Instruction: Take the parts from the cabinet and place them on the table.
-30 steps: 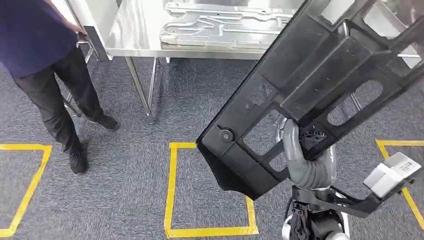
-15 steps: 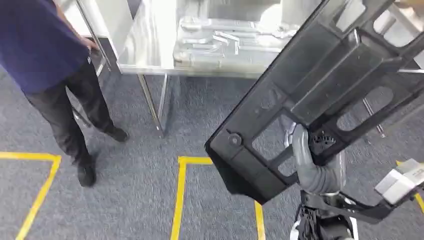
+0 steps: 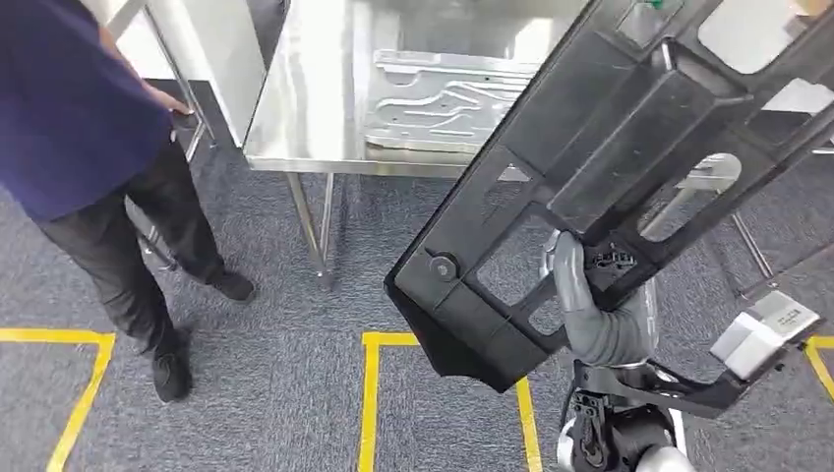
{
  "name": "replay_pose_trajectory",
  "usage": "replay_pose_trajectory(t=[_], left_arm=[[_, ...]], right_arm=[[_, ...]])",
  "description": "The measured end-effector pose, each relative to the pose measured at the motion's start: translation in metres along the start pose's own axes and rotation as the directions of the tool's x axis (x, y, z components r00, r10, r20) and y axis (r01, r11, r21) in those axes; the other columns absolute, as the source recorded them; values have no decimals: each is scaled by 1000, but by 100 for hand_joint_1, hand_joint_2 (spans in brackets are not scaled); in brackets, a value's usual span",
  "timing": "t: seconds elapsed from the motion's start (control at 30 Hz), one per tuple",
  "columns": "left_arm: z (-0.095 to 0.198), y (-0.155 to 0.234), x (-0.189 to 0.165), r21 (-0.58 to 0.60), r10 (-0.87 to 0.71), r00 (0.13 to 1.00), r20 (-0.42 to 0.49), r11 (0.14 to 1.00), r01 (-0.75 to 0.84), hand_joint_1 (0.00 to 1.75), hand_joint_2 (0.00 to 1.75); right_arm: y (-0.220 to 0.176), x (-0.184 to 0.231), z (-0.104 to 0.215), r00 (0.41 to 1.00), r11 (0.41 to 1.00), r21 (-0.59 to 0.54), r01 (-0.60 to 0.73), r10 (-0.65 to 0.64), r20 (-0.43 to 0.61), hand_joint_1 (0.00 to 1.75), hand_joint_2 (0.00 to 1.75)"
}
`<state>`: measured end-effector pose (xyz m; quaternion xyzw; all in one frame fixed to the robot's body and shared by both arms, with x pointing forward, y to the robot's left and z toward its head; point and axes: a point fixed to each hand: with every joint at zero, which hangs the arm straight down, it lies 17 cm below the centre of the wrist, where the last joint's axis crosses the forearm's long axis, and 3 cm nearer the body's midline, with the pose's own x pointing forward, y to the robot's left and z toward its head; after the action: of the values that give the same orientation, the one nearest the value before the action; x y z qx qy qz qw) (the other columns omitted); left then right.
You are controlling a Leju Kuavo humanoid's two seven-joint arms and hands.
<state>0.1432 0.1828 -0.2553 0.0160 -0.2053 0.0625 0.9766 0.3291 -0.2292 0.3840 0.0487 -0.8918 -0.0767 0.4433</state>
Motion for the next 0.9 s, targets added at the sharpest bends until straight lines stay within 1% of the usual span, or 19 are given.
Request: replay_pose_trajectory(t=[0.1, 0.33, 0.4, 0.6, 0.73, 0.9], left_arm=[[0, 0, 0, 2, 10, 1000, 4, 1000, -10, 0, 175], [0, 4, -3, 12, 33, 999, -9, 999, -33, 0, 175], [0, 2, -1, 11, 38, 999, -9, 999, -38, 0, 175], [-2, -2, 12, 3, 42, 999, 11, 999, -42, 0, 175], [-1, 4, 1, 13, 40, 999, -6, 999, -40, 0, 175], [-2, 11, -1, 22, 38, 999, -9, 999, -38, 0, 175]], right_arm=[[5, 3, -7, 1000, 1000, 18, -4, 3, 20, 175, 175], [20, -4, -12, 1000, 998, 54, -10, 9, 15, 175, 175], [23, -10, -10, 1000, 998, 62, -8, 8, 0, 175, 175], [33, -9, -12, 1000, 997, 79, 6, -6, 6, 175, 175], [37, -14, -10, 1000, 996, 87, 6, -6, -7, 175, 175], [40, -21, -8, 1000, 996, 94, 3, 0, -23, 175, 175]])
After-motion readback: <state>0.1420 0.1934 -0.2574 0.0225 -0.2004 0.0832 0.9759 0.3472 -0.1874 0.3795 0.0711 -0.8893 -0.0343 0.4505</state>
